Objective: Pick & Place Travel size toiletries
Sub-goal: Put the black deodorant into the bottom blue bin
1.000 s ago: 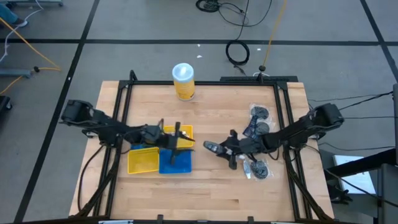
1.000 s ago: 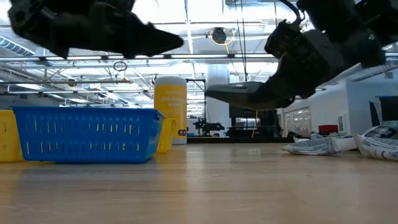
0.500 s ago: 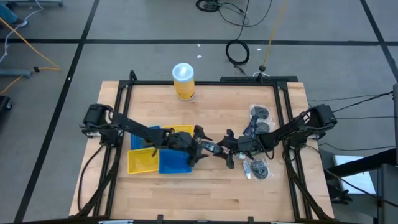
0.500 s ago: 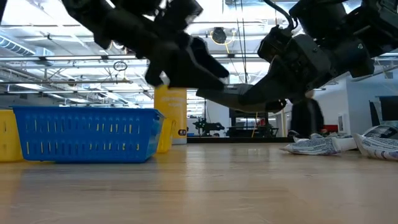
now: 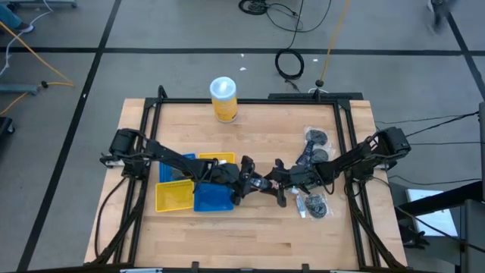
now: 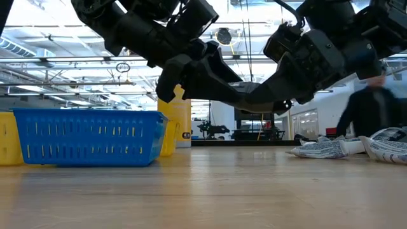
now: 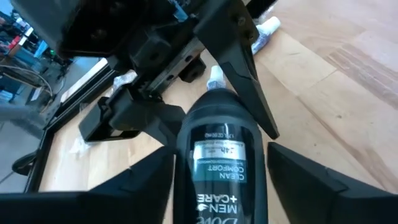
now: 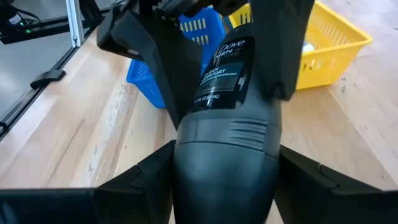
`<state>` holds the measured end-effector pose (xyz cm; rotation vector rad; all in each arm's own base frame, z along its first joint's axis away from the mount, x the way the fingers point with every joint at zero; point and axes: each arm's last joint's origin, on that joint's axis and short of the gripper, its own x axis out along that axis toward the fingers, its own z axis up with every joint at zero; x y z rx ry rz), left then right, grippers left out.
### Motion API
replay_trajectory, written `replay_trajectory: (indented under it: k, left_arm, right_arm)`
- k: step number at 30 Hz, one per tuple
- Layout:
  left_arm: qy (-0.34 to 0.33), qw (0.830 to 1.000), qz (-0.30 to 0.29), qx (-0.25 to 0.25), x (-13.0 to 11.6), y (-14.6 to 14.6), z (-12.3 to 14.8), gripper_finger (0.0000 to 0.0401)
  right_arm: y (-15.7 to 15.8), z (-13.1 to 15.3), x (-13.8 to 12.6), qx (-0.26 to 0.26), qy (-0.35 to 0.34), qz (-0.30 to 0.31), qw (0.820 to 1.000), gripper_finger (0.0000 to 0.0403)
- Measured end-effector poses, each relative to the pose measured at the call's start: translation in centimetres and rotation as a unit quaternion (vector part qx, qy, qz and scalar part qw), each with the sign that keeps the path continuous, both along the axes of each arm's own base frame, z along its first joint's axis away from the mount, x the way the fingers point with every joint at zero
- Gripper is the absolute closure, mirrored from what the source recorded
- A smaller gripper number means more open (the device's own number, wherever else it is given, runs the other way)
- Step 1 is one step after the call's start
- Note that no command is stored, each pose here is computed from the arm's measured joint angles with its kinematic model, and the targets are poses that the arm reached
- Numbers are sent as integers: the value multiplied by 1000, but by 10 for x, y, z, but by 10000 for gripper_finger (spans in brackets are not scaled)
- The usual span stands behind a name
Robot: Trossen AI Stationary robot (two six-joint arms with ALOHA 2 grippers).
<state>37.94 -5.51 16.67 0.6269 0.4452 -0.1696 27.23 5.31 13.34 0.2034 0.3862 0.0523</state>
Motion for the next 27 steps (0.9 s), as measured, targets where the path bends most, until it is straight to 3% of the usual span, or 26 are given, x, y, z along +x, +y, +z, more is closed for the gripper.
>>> replay_trajectory:
  k: [7,14,21,27]
  left_arm:
    - [4,1000,1,-5,0,2,-1,211]
    - [4,1000,-3,-2,0,0,-1,197]
    - [20,1000,-1,7,-3,-2,-4,209]
    - [34,997,43,58,-13,-4,12,200]
  right_arm:
    - [0,0,0,0,2,0,1000,193]
    - [0,0,0,2,2,0,1000,179]
    - [2,-1,-1,21,10,26,999,121]
    - [-1,2,-1,-8,3,-7,1000,93]
